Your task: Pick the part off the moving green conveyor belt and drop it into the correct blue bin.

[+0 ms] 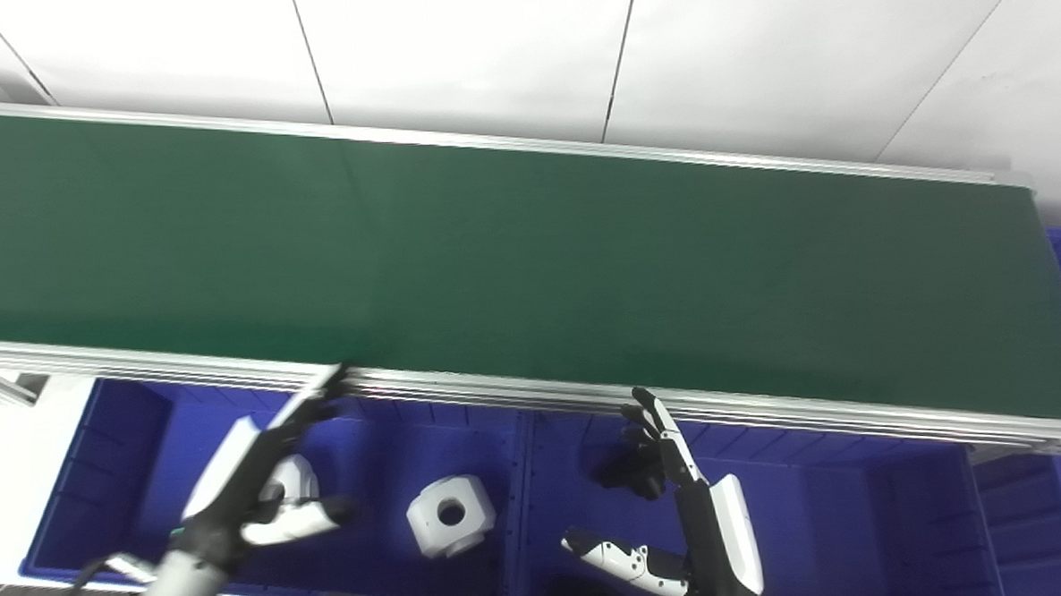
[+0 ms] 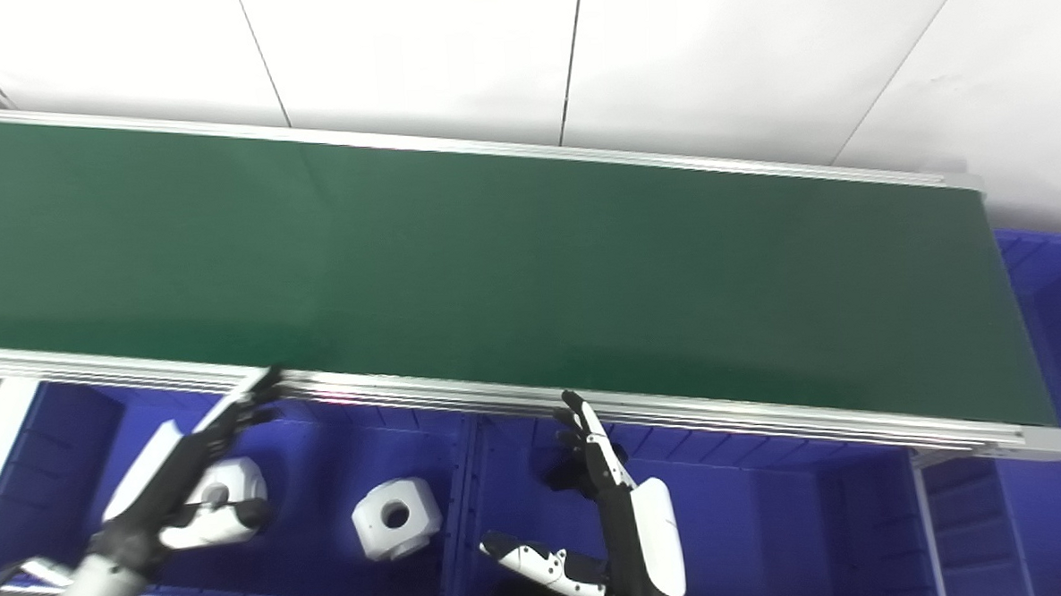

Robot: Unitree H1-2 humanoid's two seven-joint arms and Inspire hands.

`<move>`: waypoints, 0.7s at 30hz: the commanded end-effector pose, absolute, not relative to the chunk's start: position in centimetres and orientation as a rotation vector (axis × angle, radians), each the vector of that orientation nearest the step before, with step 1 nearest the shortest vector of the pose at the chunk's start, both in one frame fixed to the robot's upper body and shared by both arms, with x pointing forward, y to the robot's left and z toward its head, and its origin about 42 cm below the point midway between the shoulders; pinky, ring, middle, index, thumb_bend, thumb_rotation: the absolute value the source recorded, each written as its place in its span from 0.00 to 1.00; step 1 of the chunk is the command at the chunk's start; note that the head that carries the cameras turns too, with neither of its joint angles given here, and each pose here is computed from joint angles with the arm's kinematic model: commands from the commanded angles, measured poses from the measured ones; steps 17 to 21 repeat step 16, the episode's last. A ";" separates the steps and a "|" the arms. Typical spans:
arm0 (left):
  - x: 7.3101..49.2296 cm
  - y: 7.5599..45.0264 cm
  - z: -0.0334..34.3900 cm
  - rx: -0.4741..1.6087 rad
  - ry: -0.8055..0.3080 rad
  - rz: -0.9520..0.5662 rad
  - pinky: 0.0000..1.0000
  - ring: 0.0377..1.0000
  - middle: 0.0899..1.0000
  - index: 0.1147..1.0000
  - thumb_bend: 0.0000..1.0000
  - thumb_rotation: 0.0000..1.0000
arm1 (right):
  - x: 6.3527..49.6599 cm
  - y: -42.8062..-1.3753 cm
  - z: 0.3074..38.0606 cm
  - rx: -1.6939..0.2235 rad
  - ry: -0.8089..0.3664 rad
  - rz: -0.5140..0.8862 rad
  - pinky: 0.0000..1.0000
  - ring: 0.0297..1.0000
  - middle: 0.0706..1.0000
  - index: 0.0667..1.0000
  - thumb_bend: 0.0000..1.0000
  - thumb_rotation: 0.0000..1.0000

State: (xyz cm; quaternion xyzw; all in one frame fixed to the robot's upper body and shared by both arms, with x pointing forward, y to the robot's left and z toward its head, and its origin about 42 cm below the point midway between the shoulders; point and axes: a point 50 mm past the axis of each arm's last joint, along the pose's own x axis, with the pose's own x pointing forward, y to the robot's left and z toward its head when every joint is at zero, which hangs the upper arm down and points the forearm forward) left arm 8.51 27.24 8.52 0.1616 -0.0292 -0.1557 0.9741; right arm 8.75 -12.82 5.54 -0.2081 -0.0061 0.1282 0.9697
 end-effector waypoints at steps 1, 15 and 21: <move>9.3 26.5 10.1 0.308 -0.151 -0.361 0.84 0.89 0.92 0.91 0.96 0.74 | 9.0 -9.7 8.0 -0.344 -0.078 0.250 0.79 0.82 0.88 0.96 0.89 0.57; 9.7 22.5 10.1 0.344 -0.202 -0.428 0.74 0.81 0.85 0.85 0.99 0.68 | 8.2 -10.2 8.6 -0.335 -0.044 0.223 0.81 0.86 0.91 0.97 0.92 0.57; 9.5 22.2 10.0 0.369 -0.206 -0.419 0.73 0.80 0.84 0.84 0.99 0.68 | 8.2 -10.4 8.6 -0.334 -0.041 0.224 0.82 0.87 0.92 0.97 0.92 0.57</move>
